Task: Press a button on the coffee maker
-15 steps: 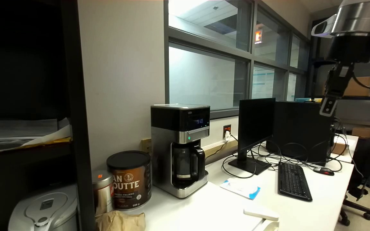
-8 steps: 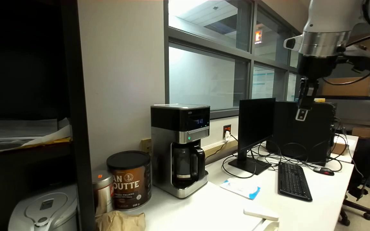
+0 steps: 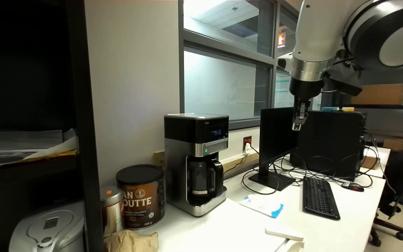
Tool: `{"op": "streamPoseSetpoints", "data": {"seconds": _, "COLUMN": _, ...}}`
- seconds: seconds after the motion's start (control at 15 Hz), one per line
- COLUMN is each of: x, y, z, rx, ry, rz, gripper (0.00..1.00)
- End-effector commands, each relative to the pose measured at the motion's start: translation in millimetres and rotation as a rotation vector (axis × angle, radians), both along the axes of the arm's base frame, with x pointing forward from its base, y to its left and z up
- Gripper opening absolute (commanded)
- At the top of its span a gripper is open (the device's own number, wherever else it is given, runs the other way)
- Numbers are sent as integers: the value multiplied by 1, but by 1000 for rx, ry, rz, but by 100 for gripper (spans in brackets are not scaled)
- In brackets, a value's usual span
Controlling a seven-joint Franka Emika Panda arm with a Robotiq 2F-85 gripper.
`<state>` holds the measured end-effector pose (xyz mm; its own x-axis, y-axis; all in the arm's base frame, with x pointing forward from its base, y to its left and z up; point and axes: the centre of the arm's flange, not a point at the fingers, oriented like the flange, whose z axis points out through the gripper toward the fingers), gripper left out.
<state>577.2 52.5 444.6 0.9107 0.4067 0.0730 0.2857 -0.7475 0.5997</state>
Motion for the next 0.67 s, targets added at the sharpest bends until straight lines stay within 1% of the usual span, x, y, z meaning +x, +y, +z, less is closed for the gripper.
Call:
{"op": "streamPoseSetpoints", "data": {"seconds": 0.0, "x": 48, "y": 12, "z": -12, "rx": -83, "ry": -18, "rz": 29, "gripper": 1}}
{"op": "streamPoseSetpoints", "data": {"seconds": 0.4, "x": 95, "y": 22, "z": -36, "rx": -178, "ry": -62, "rz": 86, "gripper": 0}}
{"op": "streamPoseSetpoints", "data": {"seconds": 0.6, "x": 117, "y": 22, "z": -48, "rx": -194, "ry": -73, "rz": 97, "gripper": 0}}
